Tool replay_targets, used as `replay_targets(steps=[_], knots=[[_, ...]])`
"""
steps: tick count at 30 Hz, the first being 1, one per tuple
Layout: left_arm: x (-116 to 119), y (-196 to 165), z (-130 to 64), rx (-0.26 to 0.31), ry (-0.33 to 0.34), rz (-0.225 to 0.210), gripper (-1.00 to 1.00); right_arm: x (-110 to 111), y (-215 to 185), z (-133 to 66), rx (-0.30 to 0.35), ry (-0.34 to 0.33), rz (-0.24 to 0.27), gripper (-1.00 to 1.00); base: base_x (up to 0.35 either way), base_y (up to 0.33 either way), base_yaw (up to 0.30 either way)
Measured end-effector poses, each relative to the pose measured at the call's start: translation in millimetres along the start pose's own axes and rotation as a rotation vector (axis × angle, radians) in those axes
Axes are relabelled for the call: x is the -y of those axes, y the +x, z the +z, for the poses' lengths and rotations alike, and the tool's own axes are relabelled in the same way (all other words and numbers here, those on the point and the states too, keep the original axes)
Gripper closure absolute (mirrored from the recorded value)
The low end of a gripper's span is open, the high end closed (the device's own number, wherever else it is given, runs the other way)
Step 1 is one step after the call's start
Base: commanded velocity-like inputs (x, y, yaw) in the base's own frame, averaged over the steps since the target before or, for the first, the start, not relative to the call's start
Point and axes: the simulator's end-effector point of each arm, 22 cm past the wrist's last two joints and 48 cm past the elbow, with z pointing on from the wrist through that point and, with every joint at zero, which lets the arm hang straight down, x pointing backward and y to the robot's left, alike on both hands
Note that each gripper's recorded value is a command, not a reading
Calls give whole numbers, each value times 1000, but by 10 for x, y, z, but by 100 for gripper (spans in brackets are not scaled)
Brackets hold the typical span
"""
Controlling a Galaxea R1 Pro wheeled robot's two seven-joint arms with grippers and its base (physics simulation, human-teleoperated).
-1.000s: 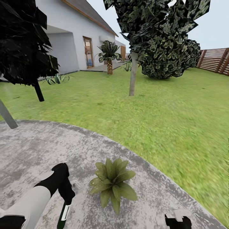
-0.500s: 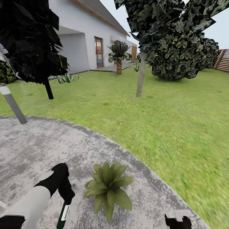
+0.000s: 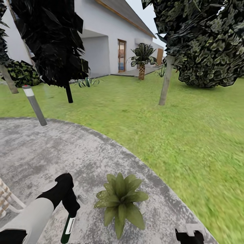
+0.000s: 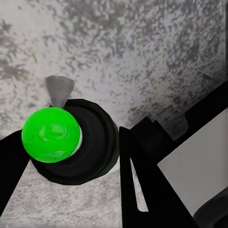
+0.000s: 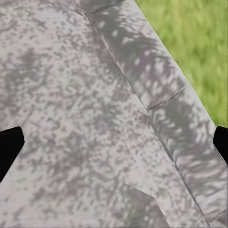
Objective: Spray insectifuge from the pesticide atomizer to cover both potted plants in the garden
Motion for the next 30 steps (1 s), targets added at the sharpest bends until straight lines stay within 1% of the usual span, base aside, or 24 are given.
replay_targets(steps=[9, 23, 26, 30], knots=[[-4, 3, -3, 1, 0, -1, 100, 1, -5, 0, 1, 0, 0, -100, 110, -270, 277], [-13, 0, -5, 2, -3, -2, 100, 0, -2, 0, 0, 0, 0, -100, 13, -272, 276], [-22, -4, -16, 5, -5, -4, 100, 5, -1, 0, 0, 1, 0, -100, 75, -185, 137], [-22, -25, -32, 9, -5, -3, 100, 23, -1, 1, 1, 3, -1, -100, 14, -25, 17]])
